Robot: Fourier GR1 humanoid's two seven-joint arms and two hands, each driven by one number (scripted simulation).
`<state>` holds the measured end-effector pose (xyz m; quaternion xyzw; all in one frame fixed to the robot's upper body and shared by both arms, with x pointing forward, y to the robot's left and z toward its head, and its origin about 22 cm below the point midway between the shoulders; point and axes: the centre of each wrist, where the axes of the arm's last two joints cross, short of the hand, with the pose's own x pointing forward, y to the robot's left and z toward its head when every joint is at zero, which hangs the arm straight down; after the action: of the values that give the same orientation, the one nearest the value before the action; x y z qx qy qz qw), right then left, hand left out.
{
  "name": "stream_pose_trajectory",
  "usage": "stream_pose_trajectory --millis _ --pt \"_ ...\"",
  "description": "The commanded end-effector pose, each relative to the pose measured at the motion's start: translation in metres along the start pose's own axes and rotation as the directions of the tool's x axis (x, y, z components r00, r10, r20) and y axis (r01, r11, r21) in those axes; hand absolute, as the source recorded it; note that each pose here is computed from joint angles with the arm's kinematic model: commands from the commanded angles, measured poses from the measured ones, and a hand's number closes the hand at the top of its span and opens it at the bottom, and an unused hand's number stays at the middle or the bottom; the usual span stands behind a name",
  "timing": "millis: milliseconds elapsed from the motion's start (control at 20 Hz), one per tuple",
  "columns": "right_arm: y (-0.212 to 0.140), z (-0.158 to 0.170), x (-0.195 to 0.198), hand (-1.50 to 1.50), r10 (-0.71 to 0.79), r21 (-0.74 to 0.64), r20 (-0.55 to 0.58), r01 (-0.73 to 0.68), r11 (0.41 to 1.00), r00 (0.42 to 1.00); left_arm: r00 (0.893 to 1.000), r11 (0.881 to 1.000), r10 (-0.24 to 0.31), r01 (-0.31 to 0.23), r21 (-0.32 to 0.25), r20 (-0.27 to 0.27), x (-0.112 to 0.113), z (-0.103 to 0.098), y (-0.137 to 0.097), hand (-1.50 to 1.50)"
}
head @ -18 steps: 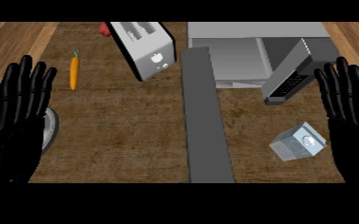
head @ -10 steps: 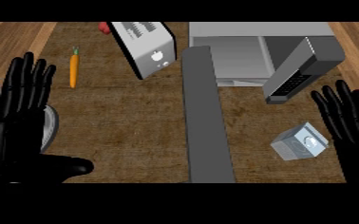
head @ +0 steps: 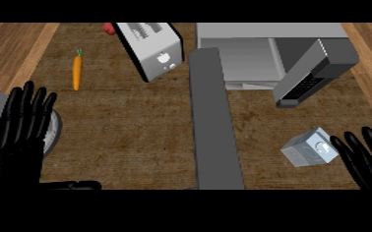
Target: Pick up the milk, place it into the microwave and close the microwave
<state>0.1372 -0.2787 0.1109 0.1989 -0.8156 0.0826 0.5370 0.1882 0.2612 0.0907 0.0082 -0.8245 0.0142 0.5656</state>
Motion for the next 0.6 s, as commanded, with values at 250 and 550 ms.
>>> stream_pose_trajectory --millis 250,550 --pt "0.008 0.004 -0.015 -1.50 0.130 -0.133 -0.008 -0.130 0.983 0.992 1.000 1.000 0.011 -0.011 -0.021 -0.006 -0.009 0.029 0.004 -1.50" --pt "-0.027 0.016 -0.019 -1.50 0.220 -0.228 -0.008 -0.216 0.949 0.975 1.000 1.000 0.009 -0.009 0.001 -0.029 -0.003 0.048 -0.001 -1.50"
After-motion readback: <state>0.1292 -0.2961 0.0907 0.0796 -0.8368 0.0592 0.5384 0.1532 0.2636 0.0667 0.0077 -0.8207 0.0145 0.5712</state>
